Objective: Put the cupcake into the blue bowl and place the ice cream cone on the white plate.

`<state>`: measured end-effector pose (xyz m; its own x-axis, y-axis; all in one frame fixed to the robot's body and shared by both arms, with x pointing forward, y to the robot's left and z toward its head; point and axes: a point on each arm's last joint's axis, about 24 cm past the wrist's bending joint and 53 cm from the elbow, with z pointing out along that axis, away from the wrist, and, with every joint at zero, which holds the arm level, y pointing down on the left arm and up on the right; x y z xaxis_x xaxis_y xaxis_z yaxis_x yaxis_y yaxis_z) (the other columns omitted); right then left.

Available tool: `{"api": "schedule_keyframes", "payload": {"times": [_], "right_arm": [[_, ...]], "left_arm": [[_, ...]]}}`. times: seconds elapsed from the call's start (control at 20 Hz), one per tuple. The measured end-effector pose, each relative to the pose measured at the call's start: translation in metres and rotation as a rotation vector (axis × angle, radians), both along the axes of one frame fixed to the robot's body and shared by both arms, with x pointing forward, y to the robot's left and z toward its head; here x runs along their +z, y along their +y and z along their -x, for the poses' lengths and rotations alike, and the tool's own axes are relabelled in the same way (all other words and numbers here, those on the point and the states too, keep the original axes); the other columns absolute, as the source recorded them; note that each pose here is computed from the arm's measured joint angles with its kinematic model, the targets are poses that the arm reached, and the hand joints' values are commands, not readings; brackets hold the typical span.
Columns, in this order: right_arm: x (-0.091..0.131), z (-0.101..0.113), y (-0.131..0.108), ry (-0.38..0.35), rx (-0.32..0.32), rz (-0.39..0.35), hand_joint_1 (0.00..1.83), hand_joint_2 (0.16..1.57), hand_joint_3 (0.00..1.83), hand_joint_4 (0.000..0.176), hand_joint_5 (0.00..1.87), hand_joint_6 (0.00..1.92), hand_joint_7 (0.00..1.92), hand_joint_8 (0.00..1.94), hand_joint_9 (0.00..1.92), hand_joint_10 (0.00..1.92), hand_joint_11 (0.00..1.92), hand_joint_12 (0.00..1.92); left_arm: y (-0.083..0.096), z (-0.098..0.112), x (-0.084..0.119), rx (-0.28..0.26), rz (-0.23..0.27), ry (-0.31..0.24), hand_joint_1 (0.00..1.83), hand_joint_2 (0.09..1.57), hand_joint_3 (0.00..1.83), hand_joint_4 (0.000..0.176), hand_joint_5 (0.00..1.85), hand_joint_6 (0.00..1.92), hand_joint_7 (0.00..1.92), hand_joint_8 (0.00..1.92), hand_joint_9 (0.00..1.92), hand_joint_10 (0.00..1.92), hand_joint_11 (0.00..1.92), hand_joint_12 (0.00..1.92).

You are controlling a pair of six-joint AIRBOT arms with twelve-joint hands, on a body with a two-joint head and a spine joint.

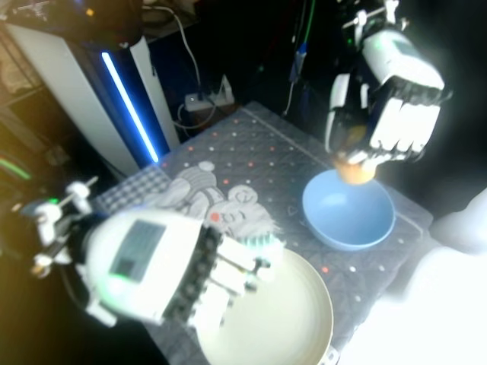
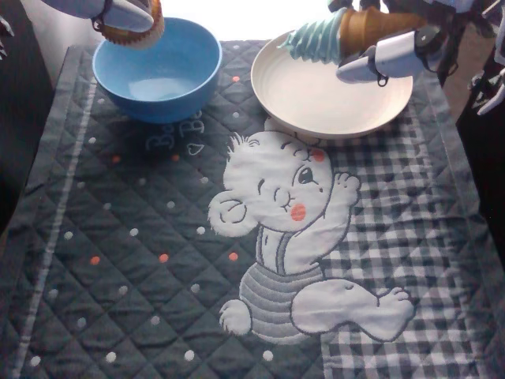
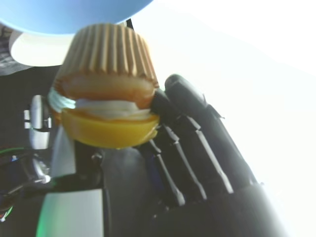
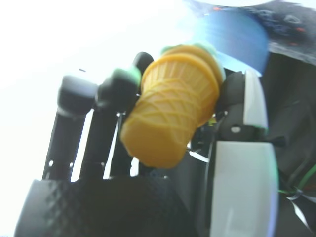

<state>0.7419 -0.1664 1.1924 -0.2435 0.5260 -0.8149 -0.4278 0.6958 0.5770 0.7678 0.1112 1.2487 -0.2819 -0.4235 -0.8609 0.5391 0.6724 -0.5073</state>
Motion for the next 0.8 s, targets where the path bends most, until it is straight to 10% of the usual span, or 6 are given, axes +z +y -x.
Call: {"api": "schedule_keyframes", "payload": {"times": [0.3,0.35,0.45,0.65,0.75,0.8], "right_arm": [[-0.008,-0.004,0.001,0.025,-0.008,0.001,1.17,1.10,0.00,0.000,1.02,0.90,1.22,0.58,1.21,1.13,1.15,1.52],[-0.008,-0.004,0.001,0.025,-0.008,-0.001,1.26,1.09,0.00,0.000,1.02,0.70,1.11,0.97,1.19,1.16,1.12,1.57],[-0.008,-0.005,-0.001,0.029,-0.013,-0.004,1.27,1.10,0.00,0.000,1.03,0.62,1.06,1.12,1.15,1.25,1.11,1.64],[-0.009,-0.005,0.000,0.031,-0.012,-0.003,1.20,1.09,0.01,0.000,1.02,0.84,1.12,0.93,1.20,1.26,1.15,1.59],[-0.009,-0.005,0.001,0.030,-0.010,-0.005,1.28,1.08,0.00,0.000,1.03,0.65,1.13,1.00,1.21,1.12,1.12,1.53],[-0.009,-0.005,0.002,0.033,-0.010,-0.004,1.20,1.03,0.01,0.000,1.17,0.59,0.87,0.86,0.80,1.03,0.62,1.54]], "left_arm": [[-0.004,-0.006,-0.013,0.014,-0.053,0.021,1.40,1.04,0.00,0.000,1.00,0.83,1.16,0.59,1.14,0.92,0.92,1.05],[-0.005,-0.006,-0.014,0.014,-0.057,0.022,1.40,1.04,0.00,0.000,1.01,0.83,1.14,0.62,1.14,0.91,0.95,1.01],[-0.008,-0.006,-0.016,0.010,-0.065,0.025,1.39,1.05,0.00,0.000,1.01,0.82,1.10,0.68,1.11,0.96,0.94,1.02],[-0.011,-0.005,-0.018,0.005,-0.073,0.025,1.39,1.07,0.00,0.000,0.96,0.89,1.06,0.76,1.10,0.99,0.96,0.98],[-0.011,-0.005,-0.019,0.005,-0.079,0.025,1.38,1.10,0.00,0.000,0.89,1.04,0.96,0.88,1.04,1.08,0.86,0.98],[-0.011,-0.005,-0.020,0.006,-0.081,0.027,1.38,1.05,0.00,0.000,0.79,0.49,0.78,0.41,0.90,0.47,0.77,0.87]]}}
